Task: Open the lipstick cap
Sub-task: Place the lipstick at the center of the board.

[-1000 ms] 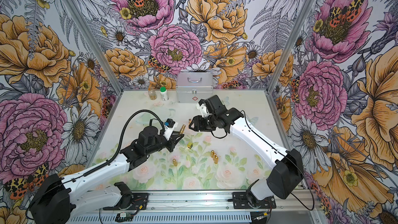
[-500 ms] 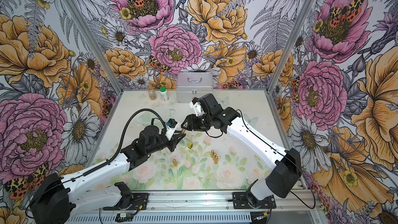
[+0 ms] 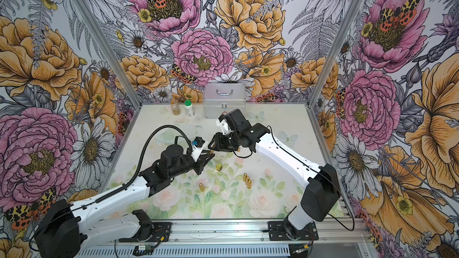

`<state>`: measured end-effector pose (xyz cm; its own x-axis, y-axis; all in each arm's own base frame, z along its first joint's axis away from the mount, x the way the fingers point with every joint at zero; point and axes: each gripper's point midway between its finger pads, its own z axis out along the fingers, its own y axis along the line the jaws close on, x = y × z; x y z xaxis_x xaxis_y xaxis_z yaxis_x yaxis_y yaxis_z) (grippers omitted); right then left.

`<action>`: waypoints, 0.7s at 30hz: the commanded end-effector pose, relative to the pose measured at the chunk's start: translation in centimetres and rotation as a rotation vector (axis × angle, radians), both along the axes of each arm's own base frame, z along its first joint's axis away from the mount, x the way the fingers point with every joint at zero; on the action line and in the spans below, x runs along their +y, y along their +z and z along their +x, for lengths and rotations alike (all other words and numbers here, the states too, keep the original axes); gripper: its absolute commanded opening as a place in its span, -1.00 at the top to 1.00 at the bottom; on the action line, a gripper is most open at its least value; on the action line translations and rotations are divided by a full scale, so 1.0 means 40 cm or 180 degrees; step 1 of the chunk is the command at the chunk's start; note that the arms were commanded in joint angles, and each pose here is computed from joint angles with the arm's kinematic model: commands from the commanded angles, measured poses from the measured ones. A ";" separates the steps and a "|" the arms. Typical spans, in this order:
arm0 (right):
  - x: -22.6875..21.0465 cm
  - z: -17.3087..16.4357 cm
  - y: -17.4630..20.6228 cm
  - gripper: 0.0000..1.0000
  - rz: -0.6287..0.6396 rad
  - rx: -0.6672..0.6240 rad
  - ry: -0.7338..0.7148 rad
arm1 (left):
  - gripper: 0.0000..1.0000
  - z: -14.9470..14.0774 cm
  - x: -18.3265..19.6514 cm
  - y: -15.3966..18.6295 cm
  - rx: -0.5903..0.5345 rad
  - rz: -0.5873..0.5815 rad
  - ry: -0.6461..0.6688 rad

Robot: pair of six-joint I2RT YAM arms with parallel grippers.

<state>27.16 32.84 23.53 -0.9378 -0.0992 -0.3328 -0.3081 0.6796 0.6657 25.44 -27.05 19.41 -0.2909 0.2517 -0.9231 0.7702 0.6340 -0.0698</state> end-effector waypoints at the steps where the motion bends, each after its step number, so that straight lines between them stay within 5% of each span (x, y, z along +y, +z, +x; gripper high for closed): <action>1: 0.014 0.001 -0.004 0.29 0.0046 -0.0016 0.0024 | 1.00 0.007 -0.019 0.079 -0.0231 -0.0162 -0.0048; 18: -0.003 0.010 -0.004 0.56 -0.0037 -0.0130 -0.0055 | 1.00 0.024 -0.016 0.069 -0.0209 -0.0119 0.0054; 21: -0.014 0.023 0.005 0.57 -0.0075 -0.0220 -0.0127 | 0.71 0.026 -0.010 0.063 -0.0197 -0.0111 0.0103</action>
